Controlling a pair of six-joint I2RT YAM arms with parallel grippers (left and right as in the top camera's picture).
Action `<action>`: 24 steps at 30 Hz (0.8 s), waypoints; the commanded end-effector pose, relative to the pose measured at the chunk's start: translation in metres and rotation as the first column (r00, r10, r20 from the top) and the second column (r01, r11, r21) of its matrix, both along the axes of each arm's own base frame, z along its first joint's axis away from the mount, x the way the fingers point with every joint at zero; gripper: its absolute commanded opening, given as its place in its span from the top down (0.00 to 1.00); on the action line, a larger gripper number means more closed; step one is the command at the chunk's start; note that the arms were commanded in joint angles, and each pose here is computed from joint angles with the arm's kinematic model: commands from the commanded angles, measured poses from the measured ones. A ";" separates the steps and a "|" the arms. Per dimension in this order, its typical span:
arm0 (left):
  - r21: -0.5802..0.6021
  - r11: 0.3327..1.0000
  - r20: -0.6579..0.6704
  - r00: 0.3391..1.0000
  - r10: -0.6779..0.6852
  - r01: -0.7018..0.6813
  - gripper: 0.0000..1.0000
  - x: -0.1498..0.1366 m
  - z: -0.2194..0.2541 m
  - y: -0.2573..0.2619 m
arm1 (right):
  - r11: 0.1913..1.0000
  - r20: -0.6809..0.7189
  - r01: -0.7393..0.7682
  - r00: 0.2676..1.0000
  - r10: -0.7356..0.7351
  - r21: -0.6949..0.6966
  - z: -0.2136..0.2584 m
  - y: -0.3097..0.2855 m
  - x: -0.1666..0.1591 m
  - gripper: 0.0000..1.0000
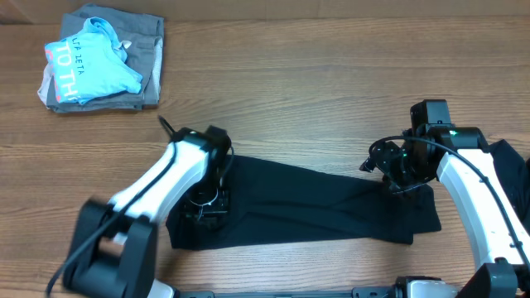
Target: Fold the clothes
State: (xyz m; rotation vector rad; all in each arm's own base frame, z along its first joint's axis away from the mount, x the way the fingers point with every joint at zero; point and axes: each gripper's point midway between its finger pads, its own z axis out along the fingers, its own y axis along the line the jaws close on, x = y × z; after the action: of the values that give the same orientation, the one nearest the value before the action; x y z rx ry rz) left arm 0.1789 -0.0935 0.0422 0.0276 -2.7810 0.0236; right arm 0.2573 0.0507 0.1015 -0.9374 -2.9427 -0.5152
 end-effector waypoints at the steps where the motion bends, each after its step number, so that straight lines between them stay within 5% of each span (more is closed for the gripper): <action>1: -0.088 0.996 0.226 0.974 0.007 0.014 0.96 0.025 0.031 -0.010 | 1.000 0.022 -0.013 1.000 0.014 -0.010 0.000 0.000 0.002 0.42; 6: -0.082 0.997 0.325 0.945 0.027 0.000 0.96 0.044 0.036 -0.008 | 0.999 0.037 -0.031 0.999 0.031 -0.011 -0.001 0.005 0.005 0.77; 15: 0.123 0.974 0.175 0.970 0.167 -0.189 0.96 0.042 -0.010 0.035 | 0.999 -0.009 -0.017 1.000 0.017 -0.027 -0.031 0.007 -0.007 0.83; 24: 0.174 0.946 0.066 0.962 0.267 -0.274 0.96 0.032 -0.026 0.063 | 0.995 -0.136 0.059 0.988 -0.069 -0.076 -0.072 -0.001 -0.025 0.83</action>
State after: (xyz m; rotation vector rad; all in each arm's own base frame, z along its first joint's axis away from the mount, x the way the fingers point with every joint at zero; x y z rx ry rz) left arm 0.2121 -0.0387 0.0168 0.4223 -2.8013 -0.1296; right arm 0.2377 0.0538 0.0411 -0.9659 -2.8744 -0.4012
